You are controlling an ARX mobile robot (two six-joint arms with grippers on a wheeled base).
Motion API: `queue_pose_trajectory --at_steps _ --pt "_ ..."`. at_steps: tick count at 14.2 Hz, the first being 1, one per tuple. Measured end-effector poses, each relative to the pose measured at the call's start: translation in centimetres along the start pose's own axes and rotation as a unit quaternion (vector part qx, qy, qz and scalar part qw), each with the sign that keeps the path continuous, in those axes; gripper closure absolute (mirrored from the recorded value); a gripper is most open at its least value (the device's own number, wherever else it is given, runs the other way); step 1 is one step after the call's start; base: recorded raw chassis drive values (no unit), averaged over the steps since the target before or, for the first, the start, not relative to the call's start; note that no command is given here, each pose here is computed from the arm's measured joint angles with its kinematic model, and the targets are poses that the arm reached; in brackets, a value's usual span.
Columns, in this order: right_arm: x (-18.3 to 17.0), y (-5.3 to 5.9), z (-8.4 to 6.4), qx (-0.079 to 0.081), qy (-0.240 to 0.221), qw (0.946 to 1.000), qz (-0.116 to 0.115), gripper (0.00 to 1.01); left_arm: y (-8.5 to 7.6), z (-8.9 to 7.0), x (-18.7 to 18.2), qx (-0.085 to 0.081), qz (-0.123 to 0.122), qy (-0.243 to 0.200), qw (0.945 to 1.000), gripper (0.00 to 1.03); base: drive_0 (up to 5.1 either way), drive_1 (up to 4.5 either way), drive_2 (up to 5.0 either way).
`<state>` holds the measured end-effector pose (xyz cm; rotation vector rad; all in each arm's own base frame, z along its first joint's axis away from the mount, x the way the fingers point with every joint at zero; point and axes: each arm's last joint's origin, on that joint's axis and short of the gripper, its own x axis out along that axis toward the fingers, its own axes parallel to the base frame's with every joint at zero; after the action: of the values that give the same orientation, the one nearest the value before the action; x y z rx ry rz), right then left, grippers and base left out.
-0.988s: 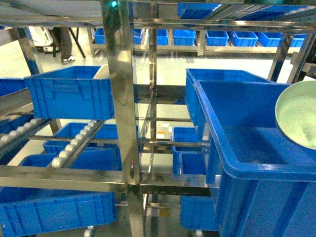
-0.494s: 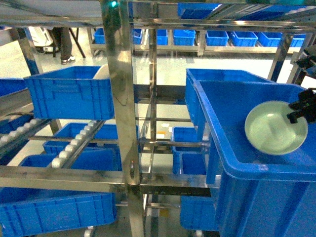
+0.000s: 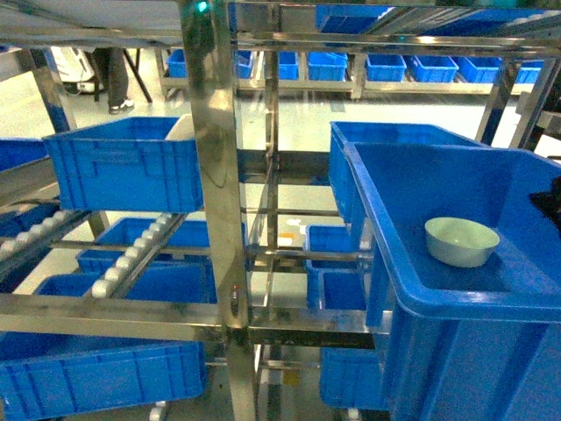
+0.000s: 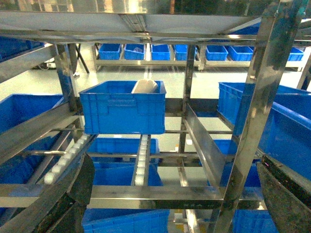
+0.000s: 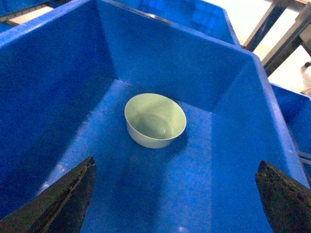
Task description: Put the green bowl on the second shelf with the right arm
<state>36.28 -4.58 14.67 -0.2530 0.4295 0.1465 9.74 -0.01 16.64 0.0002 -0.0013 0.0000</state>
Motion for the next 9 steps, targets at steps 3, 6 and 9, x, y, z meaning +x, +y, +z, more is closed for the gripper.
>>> queue_pose_trajectory --at_steps 3,6,9 --pt "-7.0 -1.2 -0.5 0.021 -0.037 0.9988 -0.025 0.03 0.0 0.0 0.0 0.000 0.000 0.000 1.0000 0.05 0.0 0.00 0.0" --pt "-13.7 -0.6 0.9 0.020 -0.092 0.9950 -0.036 0.03 0.0 0.0 0.0 0.000 0.000 0.000 1.0000 0.05 0.0 0.00 0.0" --pt "-19.7 1.0 1.1 0.039 -0.111 0.9922 -0.041 0.03 0.0 0.0 0.0 0.000 0.000 0.000 1.0000 0.05 0.0 0.00 0.0"
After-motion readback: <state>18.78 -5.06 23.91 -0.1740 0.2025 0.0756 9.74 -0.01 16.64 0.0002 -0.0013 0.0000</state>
